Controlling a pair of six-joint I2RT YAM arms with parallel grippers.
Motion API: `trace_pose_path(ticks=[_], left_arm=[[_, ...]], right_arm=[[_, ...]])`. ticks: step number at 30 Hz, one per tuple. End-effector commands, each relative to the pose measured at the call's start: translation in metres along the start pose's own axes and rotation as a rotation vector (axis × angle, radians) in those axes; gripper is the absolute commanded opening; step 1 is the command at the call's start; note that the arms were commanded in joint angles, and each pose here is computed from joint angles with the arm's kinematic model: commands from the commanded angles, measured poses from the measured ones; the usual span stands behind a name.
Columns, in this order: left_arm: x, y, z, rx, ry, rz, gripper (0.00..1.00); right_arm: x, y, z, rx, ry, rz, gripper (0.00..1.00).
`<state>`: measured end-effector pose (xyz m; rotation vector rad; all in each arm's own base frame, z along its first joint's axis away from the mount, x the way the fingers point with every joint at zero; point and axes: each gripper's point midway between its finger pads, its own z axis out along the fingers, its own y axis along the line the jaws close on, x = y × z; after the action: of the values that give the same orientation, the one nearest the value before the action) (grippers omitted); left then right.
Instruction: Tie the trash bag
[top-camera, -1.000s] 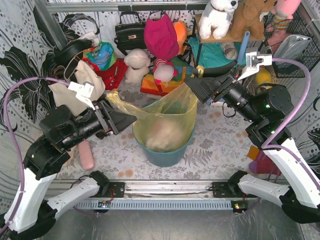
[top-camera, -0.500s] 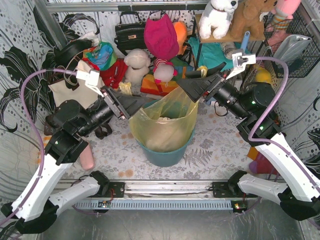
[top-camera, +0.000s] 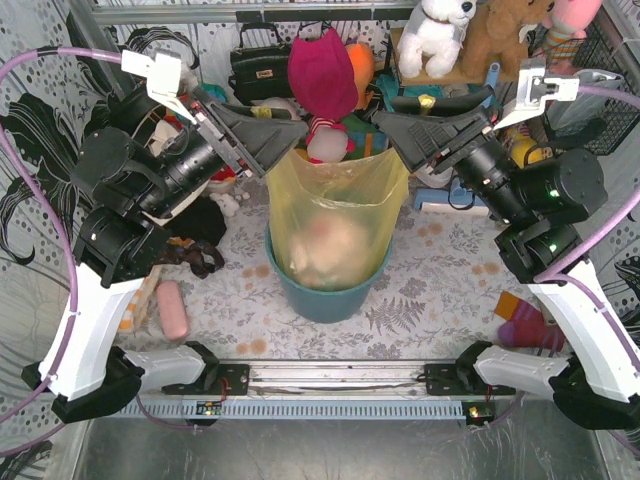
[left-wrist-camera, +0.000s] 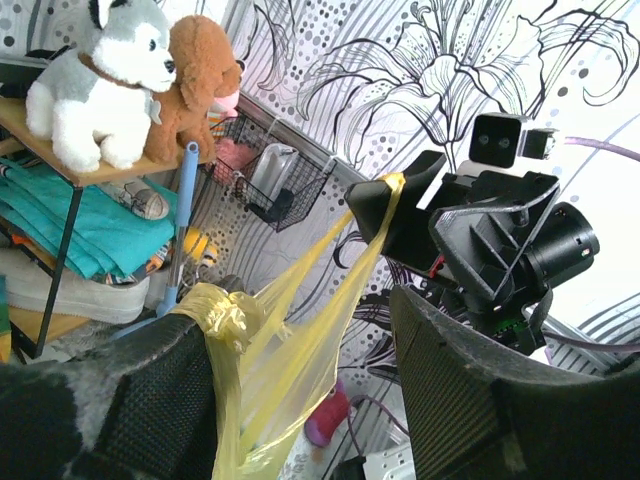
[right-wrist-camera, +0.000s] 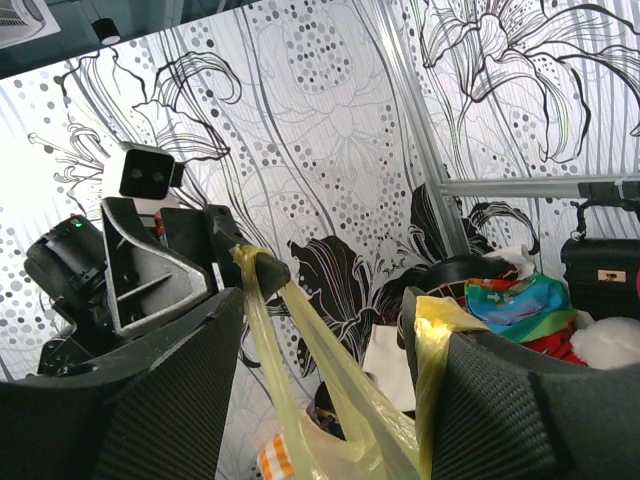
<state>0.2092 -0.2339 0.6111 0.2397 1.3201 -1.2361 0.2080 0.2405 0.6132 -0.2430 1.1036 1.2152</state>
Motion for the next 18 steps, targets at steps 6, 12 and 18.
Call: trace_pose_path(ticks=[6,12,18], left_arm=[[0.042,0.021,-0.005,0.004,0.062,-0.032,0.68],[0.068,0.047,-0.018,-0.072,0.078,-0.087,0.68],[0.024,0.016,-0.008,-0.006,0.04,-0.02,0.68]], right_arm=[[0.034,-0.018,-0.012,0.032,0.04,0.052,0.64],[0.065,-0.031,-0.008,0.035,0.082,0.128,0.64],[0.028,-0.003,0.024,-0.072,0.036,0.094,0.61]])
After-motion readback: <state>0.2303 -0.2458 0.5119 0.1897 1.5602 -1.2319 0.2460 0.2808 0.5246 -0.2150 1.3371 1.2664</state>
